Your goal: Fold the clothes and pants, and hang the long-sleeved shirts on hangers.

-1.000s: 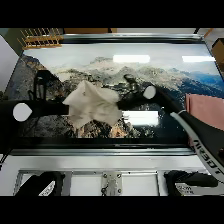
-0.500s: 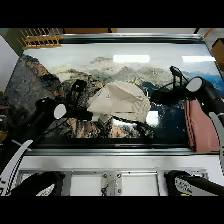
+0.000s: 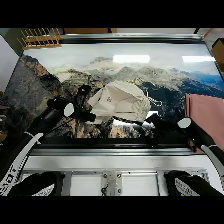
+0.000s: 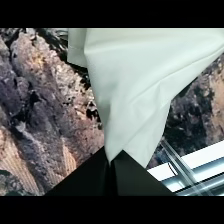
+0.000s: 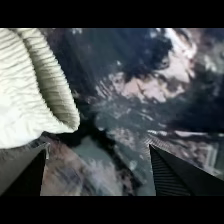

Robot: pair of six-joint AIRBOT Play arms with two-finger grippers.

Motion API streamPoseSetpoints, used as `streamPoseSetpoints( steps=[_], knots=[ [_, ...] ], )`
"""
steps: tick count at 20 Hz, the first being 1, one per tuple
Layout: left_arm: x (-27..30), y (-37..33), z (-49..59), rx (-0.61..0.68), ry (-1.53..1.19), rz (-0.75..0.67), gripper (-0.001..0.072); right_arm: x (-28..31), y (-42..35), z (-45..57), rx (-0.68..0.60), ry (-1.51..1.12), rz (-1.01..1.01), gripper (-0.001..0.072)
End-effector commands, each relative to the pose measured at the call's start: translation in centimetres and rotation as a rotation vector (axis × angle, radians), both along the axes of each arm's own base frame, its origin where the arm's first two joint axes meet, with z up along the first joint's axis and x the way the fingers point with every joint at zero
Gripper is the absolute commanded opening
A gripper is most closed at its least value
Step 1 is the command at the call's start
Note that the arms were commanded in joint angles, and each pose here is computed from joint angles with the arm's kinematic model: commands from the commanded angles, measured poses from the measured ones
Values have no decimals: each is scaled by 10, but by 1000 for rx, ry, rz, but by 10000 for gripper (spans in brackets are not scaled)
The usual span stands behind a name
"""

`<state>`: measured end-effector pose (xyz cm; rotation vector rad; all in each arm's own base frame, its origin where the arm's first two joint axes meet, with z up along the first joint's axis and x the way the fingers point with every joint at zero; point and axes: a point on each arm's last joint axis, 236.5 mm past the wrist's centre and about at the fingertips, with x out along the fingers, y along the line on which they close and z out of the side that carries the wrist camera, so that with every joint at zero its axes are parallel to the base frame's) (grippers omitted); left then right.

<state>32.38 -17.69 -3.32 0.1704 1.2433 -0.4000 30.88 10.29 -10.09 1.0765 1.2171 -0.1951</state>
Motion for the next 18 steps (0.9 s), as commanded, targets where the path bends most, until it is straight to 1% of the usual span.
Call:
streamPoseSetpoints(
  steps=[1,3,7,8,9,10,11,12,13,14,16,18],
  knots=[
    [0,0,-1,0,2,1,5,20,8,-9,-22,-101,-113,702],
    [0,0,-1,0,2,0,5,31,18,-10,-34,-130,-116,702],
    [0,0,-1,1,2,0,5,57,40,-12,-54,-157,-58,702],
    [0,0,-1,2,3,0,5,63,42,-12,-66,-169,-34,690],
    [0,0,-1,2,3,0,5,67,44,-13,-76,-177,-14,608],
    [0,0,-1,2,3,0,5,71,45,-13,-87,-187,6,442],
    [0,0,-1,2,2,0,5,72,45,-14,-96,-193,20,330],
    [0,0,-1,2,2,0,6,72,45,-15,-99,-192,24,236],
    [0,0,-1,2,1,0,5,72,45,-15,-100,-192,25,117],
    [1,0,-1,1,0,0,5,71,44,-15,-111,-196,37,20],
    [0,0,-1,1,0,0,5,71,42,-15,-137,-208,68,19],
    [2,3,2,12,-7,-2,5,70,42,-4,-169,-234,150,19]
  ],
)
